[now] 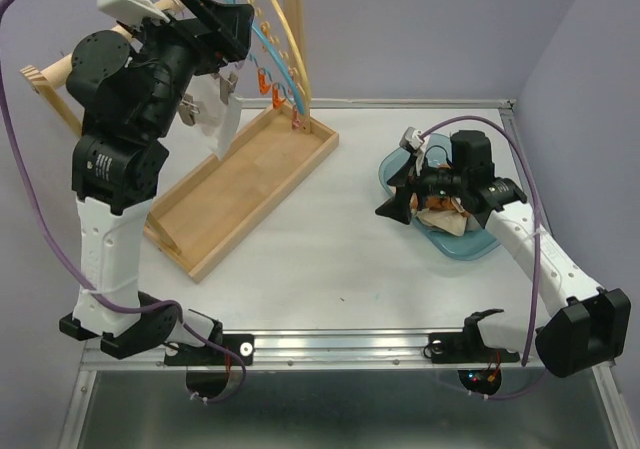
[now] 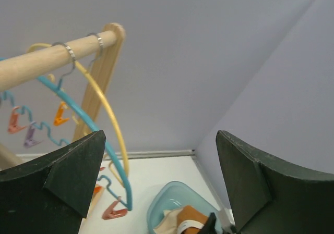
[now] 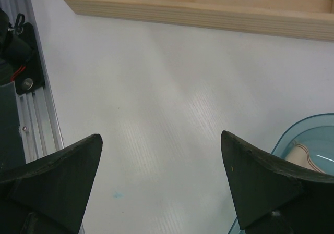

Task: Remove the underwear clipped to the hanger
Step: Pick up the hanger from the clothesline.

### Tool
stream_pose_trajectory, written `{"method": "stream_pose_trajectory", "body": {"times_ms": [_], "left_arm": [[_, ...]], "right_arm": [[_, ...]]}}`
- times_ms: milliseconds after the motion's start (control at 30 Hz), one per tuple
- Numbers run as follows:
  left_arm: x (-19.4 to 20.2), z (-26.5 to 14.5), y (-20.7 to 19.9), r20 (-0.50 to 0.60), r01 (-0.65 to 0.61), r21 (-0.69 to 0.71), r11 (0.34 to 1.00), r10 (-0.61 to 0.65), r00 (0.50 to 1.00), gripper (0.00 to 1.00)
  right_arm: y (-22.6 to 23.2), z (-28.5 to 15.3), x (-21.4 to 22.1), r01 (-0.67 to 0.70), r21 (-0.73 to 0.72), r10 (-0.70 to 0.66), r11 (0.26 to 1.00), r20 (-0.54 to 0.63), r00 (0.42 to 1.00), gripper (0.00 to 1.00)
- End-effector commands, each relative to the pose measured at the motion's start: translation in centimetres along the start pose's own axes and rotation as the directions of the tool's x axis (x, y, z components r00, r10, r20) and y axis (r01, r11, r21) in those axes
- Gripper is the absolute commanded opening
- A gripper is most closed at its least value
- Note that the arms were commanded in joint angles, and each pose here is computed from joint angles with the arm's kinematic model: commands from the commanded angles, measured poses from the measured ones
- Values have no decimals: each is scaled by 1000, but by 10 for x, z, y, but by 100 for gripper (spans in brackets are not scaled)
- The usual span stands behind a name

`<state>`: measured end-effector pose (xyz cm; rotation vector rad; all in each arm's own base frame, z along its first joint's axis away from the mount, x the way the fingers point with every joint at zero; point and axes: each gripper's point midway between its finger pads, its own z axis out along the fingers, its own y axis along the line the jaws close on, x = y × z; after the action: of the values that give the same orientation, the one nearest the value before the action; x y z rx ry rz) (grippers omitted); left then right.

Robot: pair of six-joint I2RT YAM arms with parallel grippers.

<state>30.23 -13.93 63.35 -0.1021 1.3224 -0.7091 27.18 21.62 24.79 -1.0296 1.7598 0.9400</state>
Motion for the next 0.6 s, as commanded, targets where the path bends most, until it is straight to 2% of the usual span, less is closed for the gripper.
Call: {"method": "stream_pose_trajectory", "body": {"times_ms": [0, 267, 567], "left_arm": [[-14, -2, 33, 80, -41, -182, 982, 57, 995, 99], [7, 15, 66, 43, -80, -317, 945, 99, 994, 99], [32, 21, 106, -26, -153, -475, 866, 160, 987, 99]], "right_arm": [[4, -2, -5, 49, 4, -49, 999, 35, 998, 100], [2, -1, -2, 42, 9, -43, 999, 31, 999, 100], [2, -1, -2, 45, 11, -45, 999, 32, 998, 100]]}}
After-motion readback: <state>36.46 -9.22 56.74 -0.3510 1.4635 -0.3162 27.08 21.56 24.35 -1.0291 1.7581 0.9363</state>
